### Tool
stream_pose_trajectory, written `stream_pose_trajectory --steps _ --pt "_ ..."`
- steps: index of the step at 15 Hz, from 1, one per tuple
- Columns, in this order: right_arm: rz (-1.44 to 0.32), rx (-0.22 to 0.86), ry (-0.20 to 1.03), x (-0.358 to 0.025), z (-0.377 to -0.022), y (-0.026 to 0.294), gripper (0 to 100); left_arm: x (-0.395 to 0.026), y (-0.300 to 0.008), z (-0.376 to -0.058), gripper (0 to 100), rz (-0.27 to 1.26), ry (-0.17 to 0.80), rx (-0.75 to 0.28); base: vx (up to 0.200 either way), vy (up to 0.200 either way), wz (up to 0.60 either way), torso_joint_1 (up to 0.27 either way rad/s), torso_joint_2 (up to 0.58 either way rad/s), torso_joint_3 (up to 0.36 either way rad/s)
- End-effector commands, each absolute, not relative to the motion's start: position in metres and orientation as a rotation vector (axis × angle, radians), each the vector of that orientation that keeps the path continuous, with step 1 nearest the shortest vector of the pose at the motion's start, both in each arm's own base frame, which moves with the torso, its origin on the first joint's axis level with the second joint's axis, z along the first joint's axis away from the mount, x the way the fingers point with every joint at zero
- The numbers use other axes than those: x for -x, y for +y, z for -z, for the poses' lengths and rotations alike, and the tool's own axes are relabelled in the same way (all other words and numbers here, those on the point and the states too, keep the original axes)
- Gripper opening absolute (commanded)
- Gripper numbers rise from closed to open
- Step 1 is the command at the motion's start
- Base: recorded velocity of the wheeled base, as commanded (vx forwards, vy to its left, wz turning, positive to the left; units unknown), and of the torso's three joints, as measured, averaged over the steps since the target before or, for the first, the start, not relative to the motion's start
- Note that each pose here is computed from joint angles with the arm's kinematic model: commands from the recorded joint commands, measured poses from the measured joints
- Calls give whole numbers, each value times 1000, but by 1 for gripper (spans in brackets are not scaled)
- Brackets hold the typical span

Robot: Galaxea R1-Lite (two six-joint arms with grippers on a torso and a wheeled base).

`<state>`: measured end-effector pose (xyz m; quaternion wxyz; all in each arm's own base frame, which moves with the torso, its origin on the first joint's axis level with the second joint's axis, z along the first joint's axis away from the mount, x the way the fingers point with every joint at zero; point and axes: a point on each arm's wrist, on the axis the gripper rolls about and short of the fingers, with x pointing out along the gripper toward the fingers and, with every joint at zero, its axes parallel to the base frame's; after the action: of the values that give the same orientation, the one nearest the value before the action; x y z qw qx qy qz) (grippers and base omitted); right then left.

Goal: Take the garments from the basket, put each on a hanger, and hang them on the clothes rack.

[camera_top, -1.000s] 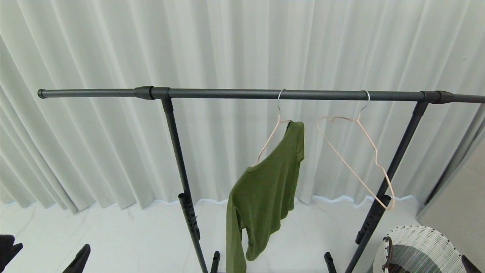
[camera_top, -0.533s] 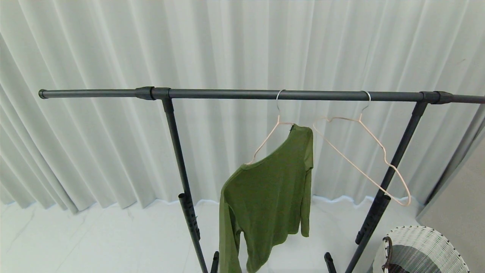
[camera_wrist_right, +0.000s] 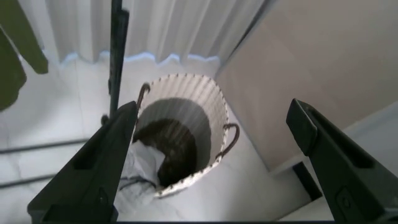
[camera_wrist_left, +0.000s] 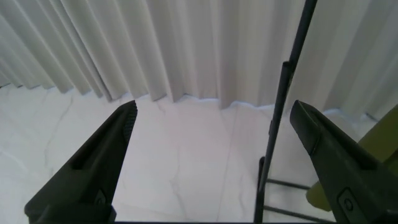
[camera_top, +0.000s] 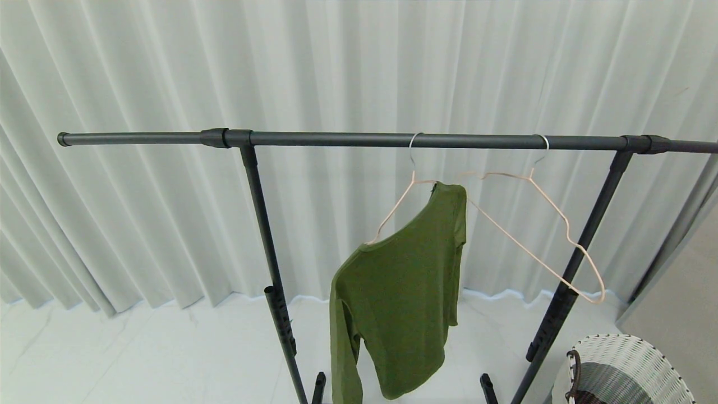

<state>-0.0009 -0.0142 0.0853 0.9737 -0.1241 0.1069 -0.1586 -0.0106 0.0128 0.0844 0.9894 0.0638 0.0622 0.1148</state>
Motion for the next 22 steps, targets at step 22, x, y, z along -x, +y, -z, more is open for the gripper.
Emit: stream_pose_trajectory --steps 22 --pt "392 121 -29 23 -82 -19 100 17 14 -82 100 -398 68 -41 0 0 0 0 0 0"
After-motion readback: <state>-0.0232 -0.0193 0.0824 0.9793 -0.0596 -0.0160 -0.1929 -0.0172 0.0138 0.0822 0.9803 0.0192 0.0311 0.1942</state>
